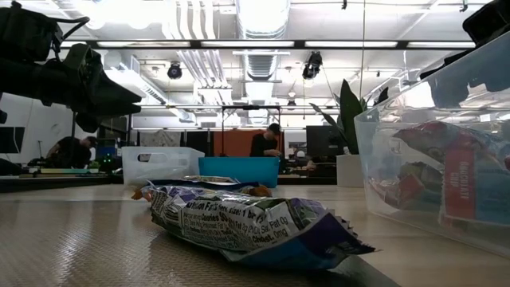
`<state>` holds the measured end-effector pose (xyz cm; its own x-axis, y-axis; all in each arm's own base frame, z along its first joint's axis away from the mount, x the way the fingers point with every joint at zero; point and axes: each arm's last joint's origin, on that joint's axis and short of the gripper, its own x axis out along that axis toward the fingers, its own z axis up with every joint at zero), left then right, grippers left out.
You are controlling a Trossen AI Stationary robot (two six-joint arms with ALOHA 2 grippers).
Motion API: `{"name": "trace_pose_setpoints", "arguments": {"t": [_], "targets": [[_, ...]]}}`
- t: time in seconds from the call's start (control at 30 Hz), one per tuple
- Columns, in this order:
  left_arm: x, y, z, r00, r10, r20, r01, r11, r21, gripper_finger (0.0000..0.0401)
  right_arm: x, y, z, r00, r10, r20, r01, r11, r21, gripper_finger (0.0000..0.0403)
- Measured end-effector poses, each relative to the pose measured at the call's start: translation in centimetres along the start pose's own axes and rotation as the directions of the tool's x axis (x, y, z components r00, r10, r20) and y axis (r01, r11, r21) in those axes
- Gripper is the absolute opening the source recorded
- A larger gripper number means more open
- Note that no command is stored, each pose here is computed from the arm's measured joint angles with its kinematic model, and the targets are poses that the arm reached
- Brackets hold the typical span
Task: Pick and place Granola Bars by type
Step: Put the blue granola bar into the blue bin
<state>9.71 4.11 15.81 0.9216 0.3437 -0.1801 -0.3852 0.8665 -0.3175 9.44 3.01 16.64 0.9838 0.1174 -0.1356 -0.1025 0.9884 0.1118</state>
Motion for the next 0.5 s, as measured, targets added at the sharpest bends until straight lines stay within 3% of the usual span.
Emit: {"name": "trace_pose_setpoints", "arguments": {"t": [0.5], "targets": [[0.00, 0.08, 0.01, 1.000, 0.027, 0.007, -0.026, 0.999, -0.025, 0.0138, 0.00, 0.00, 0.00, 1.000, 0.001, 0.000, -0.001, 1.000, 0.000, 0.0183]]}}
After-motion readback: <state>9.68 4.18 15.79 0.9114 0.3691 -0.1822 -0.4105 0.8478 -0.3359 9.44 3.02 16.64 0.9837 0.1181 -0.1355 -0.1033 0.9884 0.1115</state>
